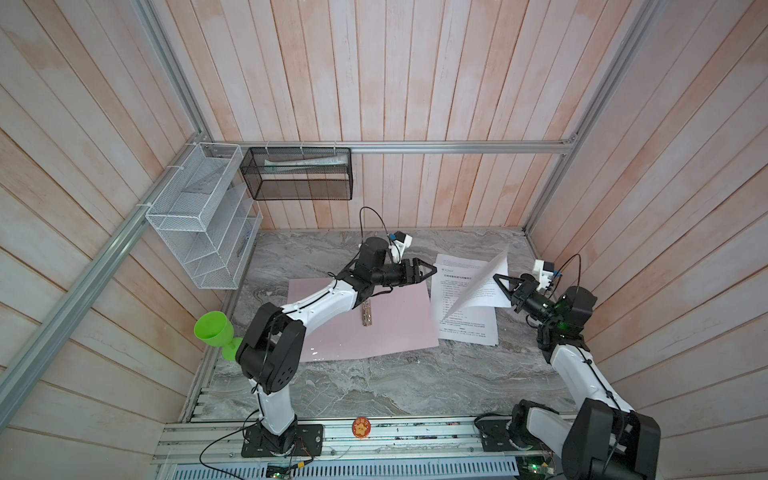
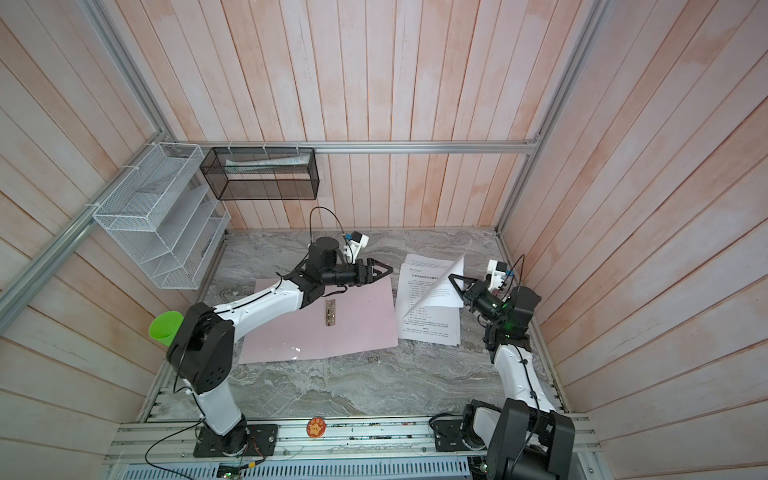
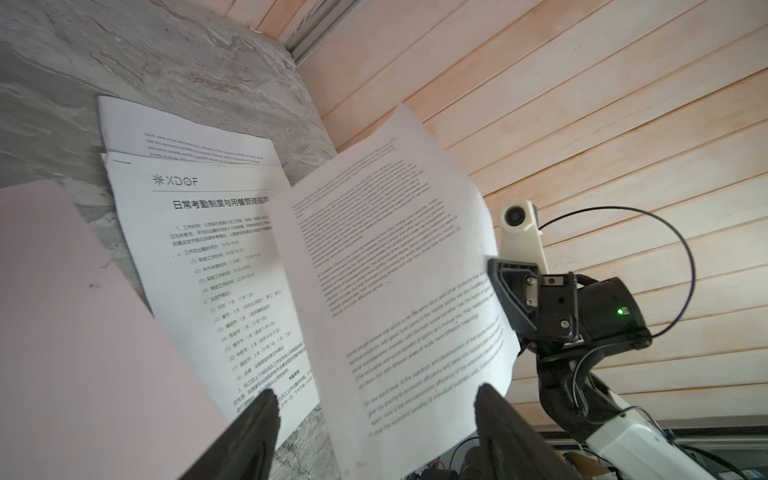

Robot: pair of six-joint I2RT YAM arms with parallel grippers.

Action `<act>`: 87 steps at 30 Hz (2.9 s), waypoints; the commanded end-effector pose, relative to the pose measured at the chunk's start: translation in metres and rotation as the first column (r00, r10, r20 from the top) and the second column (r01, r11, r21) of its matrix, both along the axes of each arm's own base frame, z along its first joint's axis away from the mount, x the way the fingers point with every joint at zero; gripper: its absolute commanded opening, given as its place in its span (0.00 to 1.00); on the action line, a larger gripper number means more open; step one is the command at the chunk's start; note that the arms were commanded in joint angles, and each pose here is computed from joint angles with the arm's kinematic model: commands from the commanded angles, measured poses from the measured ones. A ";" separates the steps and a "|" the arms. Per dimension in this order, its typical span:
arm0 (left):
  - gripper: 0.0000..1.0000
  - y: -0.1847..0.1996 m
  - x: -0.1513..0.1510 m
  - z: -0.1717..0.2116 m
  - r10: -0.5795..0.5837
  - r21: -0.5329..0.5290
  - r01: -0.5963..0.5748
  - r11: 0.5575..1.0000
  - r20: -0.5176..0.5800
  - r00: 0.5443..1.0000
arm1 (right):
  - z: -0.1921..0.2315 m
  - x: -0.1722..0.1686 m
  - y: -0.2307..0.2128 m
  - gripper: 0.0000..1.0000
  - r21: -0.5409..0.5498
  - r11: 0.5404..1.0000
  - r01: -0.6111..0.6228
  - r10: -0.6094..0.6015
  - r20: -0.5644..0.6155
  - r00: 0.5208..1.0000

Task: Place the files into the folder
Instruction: 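Lift the top white sheet with the right gripper and carry it toward the folder, then lower the held sheet onto the open pink folder beside the metal clip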

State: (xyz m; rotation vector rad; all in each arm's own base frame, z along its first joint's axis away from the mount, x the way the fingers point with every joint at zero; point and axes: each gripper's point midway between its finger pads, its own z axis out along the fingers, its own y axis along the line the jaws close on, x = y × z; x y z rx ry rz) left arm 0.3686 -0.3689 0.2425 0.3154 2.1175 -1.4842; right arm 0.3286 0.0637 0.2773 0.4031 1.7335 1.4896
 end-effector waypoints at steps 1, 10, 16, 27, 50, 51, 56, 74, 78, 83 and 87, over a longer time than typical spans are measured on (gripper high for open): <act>0.76 0.043 0.001 0.003 0.112 0.018 -0.112 0.994 -0.003 0.994 | 0.050 0.002 0.018 0.00 0.006 1.000 0.004 -0.004 0.114 0.993; 0.76 0.167 -0.031 0.008 0.384 0.072 -0.385 0.920 0.024 0.923 | 0.125 0.010 0.138 0.00 0.004 0.977 -0.212 0.202 0.279 0.939; 0.77 0.215 -0.055 0.010 0.489 0.088 -0.490 0.867 0.030 0.872 | 0.132 0.017 0.210 0.00 0.019 0.937 -0.348 0.325 0.316 0.891; 0.77 0.261 -0.069 -0.011 0.599 0.127 -0.594 0.794 0.004 0.801 | 0.025 0.041 0.241 0.00 0.037 0.983 -0.178 0.173 0.110 0.979; 0.76 0.274 -0.083 -0.076 0.659 0.200 -0.637 0.744 -0.066 0.749 | -0.159 0.002 0.291 0.00 -0.643 0.762 -0.069 0.090 0.000 0.996; 0.76 0.274 -0.083 -0.077 0.661 0.205 -0.638 0.742 -0.064 0.748 | -0.162 0.000 0.294 0.00 -0.648 0.757 -0.089 0.115 -0.002 0.993; 0.76 0.276 -0.082 -0.082 0.665 0.228 -0.639 0.735 -0.061 0.744 | -0.177 -0.009 0.299 0.00 -0.649 0.746 -0.152 0.178 -0.026 0.984; 0.76 0.281 -0.083 -0.103 0.688 0.265 -0.650 0.712 -0.080 0.721 | -0.216 -0.001 0.314 0.00 -0.514 0.842 -0.164 0.071 -0.195 0.978; 0.76 0.283 -0.084 -0.105 0.693 0.271 -0.653 0.707 -0.082 0.716 | -0.218 0.001 0.319 0.00 -0.506 0.847 -0.165 0.058 -0.220 0.974; 0.76 0.285 -0.086 -0.106 0.701 0.273 -0.661 0.699 -0.082 0.708 | -0.219 -0.002 0.331 0.00 -0.475 0.863 -0.172 0.051 -0.256 0.965; 0.76 0.285 -0.088 -0.109 0.704 0.277 -0.662 0.697 -0.084 0.706 | -0.221 -0.005 0.341 0.00 -0.482 0.855 -0.190 0.071 -0.255 0.964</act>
